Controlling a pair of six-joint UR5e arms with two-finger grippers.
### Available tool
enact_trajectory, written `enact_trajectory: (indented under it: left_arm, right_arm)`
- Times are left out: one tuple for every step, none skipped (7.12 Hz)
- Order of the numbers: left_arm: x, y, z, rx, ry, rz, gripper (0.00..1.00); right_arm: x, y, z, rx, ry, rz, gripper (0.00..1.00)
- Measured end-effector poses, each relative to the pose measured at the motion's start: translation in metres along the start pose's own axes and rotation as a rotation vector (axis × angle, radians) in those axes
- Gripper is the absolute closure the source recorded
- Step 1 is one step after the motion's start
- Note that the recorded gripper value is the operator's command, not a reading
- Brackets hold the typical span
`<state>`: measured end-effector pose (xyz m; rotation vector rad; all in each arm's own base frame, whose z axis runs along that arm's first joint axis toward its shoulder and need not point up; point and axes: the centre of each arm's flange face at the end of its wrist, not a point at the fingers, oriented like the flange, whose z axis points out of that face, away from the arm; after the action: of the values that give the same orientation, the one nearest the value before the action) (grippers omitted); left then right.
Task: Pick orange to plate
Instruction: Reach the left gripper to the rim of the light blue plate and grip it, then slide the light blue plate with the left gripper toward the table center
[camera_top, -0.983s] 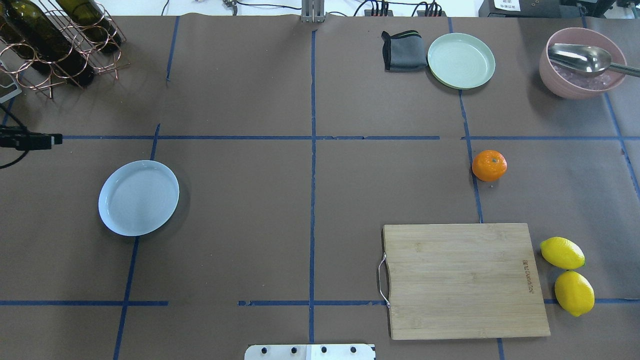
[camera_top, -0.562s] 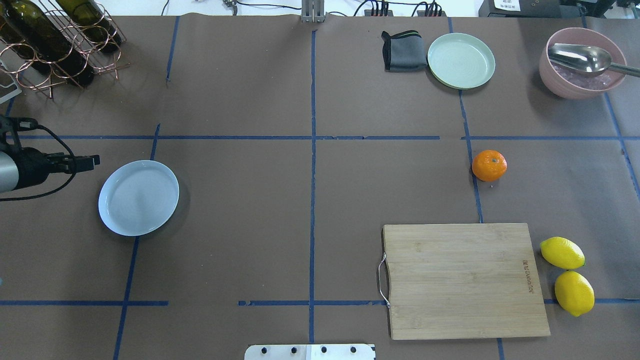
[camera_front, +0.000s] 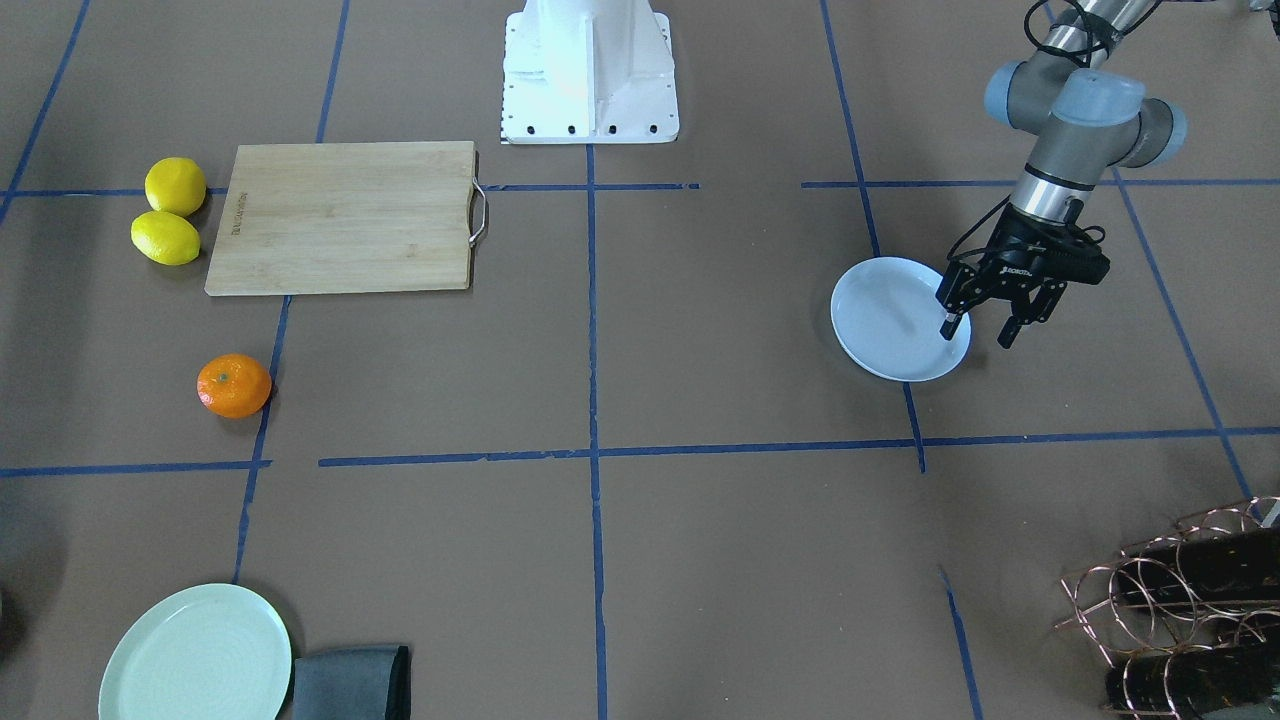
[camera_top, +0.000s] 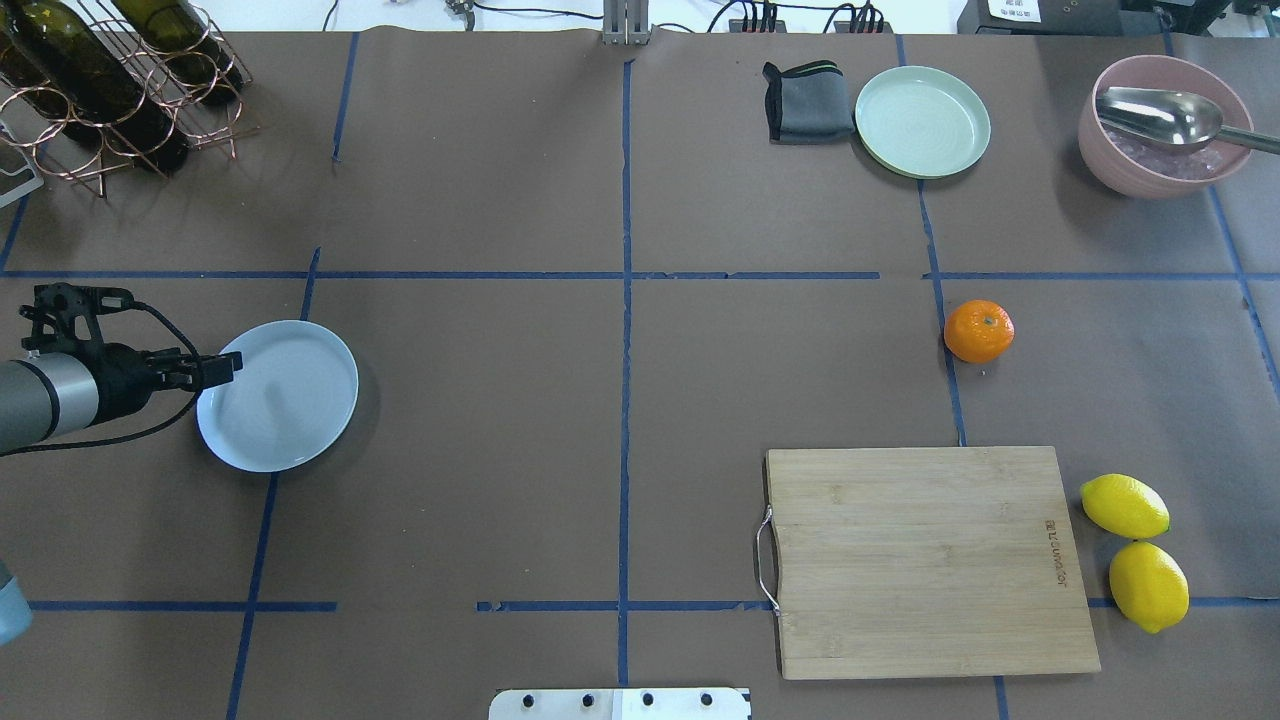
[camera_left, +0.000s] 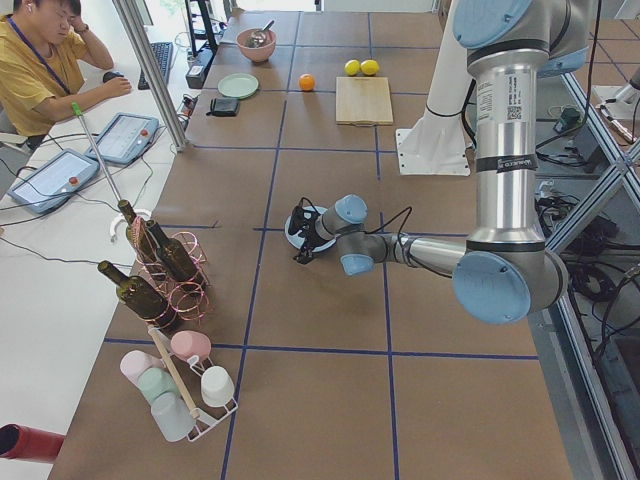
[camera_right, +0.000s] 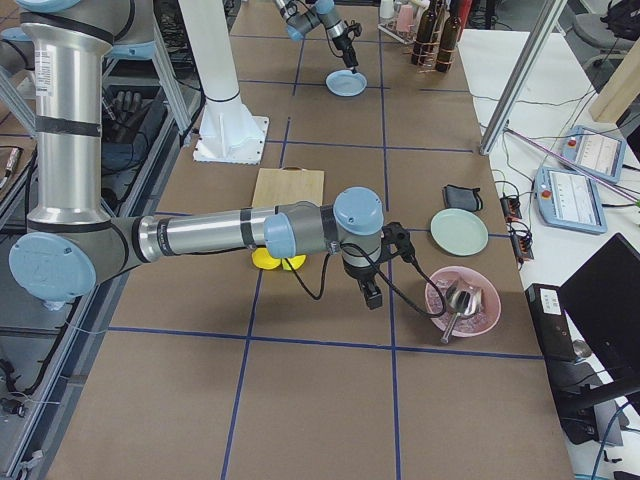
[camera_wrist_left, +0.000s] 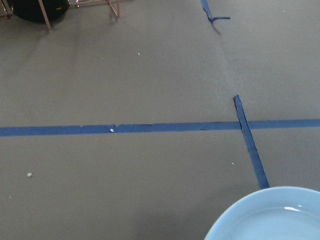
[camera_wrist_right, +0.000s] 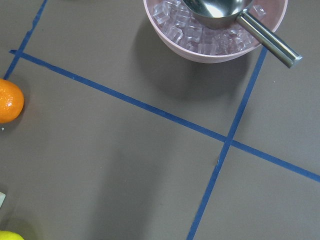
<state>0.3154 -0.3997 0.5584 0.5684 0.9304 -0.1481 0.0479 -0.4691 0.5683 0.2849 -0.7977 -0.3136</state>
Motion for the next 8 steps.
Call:
enact_trajectory:
  left_arm:
    - [0.002, 0.002, 0.001, 0.000, 0.000, 0.003, 0.51]
    - [0.002, 0.003, 0.001, 0.000, -0.001, 0.005, 0.62]
    - [0.003, 0.005, 0.002, -0.002, -0.002, 0.008, 0.92]
    - [0.004, 0.007, 0.003, -0.005, -0.001, 0.011, 1.00]
    - [0.005, 0.007, 0.002, -0.006, 0.001, 0.015, 1.00]
    - [0.009, 0.005, 0.000, -0.004, 0.011, 0.019, 1.00]
    - [0.016, 0.002, -0.004, -0.001, 0.029, 0.023, 1.00]
    - [0.028, -0.003, -0.009, 0.007, 0.054, 0.025, 1.00]
  right_arm:
    - [0.000, 0.000, 0.000, 0.000, 0.000, 0.000, 0.00]
    - [0.000, 0.000, 0.000, -0.001, 0.000, 0.000, 0.00]
    - [0.001, 0.000, 0.001, -0.001, 0.000, 0.001, 0.00]
    - [0.001, 0.000, 0.001, -0.001, 0.000, 0.001, 0.00]
    - [0.001, 0.000, 0.001, -0.001, 0.000, 0.002, 0.00]
    - [0.001, 0.000, 0.001, -0.002, 0.000, 0.002, 0.00]
    - [0.001, 0.000, 0.001, -0.002, 0.000, 0.002, 0.00]
    - [0.001, 0.000, 0.001, -0.002, 0.000, 0.002, 0.00]
